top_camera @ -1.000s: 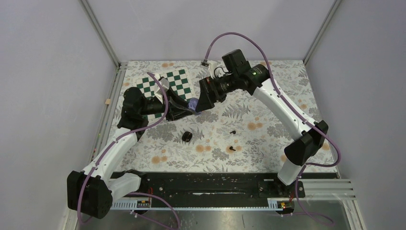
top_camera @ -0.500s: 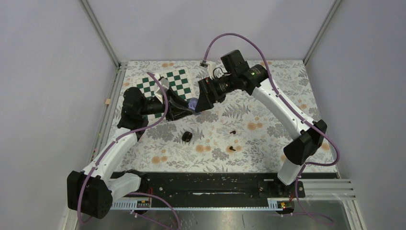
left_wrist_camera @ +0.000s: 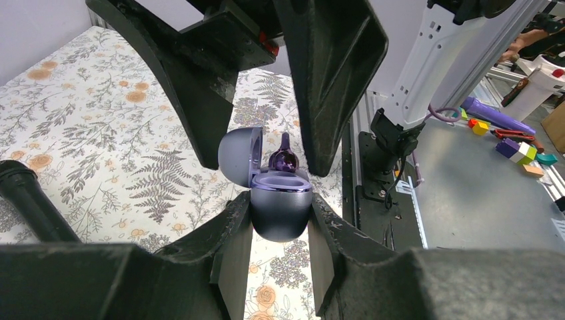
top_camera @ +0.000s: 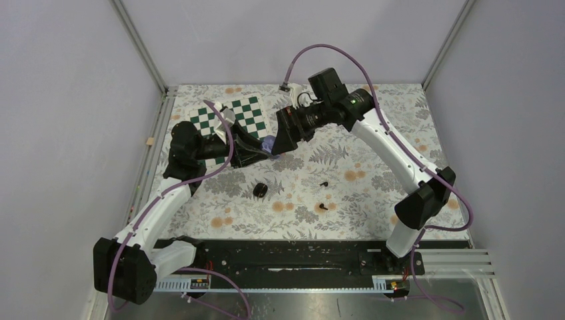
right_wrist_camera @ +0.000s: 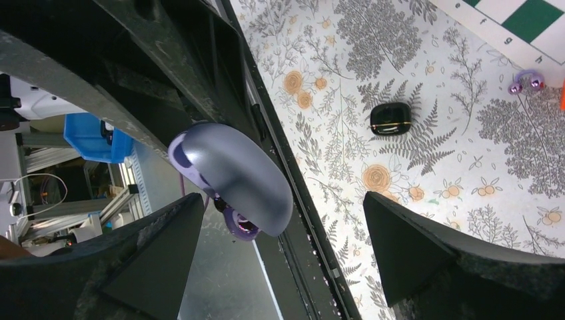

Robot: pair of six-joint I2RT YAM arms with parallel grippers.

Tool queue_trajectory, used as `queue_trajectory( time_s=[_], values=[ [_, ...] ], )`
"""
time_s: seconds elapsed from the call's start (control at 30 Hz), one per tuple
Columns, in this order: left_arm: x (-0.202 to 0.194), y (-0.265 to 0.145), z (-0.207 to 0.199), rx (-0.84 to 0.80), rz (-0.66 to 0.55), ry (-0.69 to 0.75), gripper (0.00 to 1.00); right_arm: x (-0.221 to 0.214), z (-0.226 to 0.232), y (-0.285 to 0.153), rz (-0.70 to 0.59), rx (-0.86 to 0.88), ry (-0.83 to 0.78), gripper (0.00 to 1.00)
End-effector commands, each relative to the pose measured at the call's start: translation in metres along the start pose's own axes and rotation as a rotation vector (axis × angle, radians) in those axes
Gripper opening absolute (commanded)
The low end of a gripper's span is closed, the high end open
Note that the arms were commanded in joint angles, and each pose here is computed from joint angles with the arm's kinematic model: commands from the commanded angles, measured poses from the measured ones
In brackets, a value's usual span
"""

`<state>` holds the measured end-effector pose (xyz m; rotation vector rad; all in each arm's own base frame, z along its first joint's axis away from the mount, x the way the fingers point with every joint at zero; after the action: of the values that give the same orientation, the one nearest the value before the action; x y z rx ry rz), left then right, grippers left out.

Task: Insert the wireless bluetooth earbuds into the charging case
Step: Place the earbud in the charging case.

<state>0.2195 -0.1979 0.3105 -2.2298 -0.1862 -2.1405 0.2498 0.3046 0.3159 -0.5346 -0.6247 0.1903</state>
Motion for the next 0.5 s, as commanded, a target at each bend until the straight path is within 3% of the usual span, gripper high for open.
queue_trajectory(
  time_s=[0.0,0.27,0.37,0.47],
  values=[
    [0.018,0.001,-0.004,-0.024,-0.033,0.081,0.0,0.015,0.028,-0.022,-0.07,0.066,-0.092,0.99],
    [0.017,0.001,-0.006,-0.05,-0.027,0.063,0.0,0.027,0.039,-0.047,-0.138,0.081,-0.124,0.99],
    [0.017,0.002,-0.008,-0.077,-0.02,0.054,0.0,0.027,0.031,-0.068,-0.178,0.072,-0.19,0.91],
    [0.018,0.001,-0.01,-0.101,-0.015,0.059,0.0,0.015,0.033,-0.084,-0.173,0.056,-0.34,0.77]
  ],
)
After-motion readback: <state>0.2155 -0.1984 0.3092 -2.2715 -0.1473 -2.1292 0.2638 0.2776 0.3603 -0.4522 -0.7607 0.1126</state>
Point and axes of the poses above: each gripper's point midway between its finger pads, its own y axis out along the fingers, its own z axis along the line the jaws close on, x = y × z, the point moved 4 cm from there along -y, back along the fingers, and after that the axes turned 9 degrees about y, right-handed, at the moved point
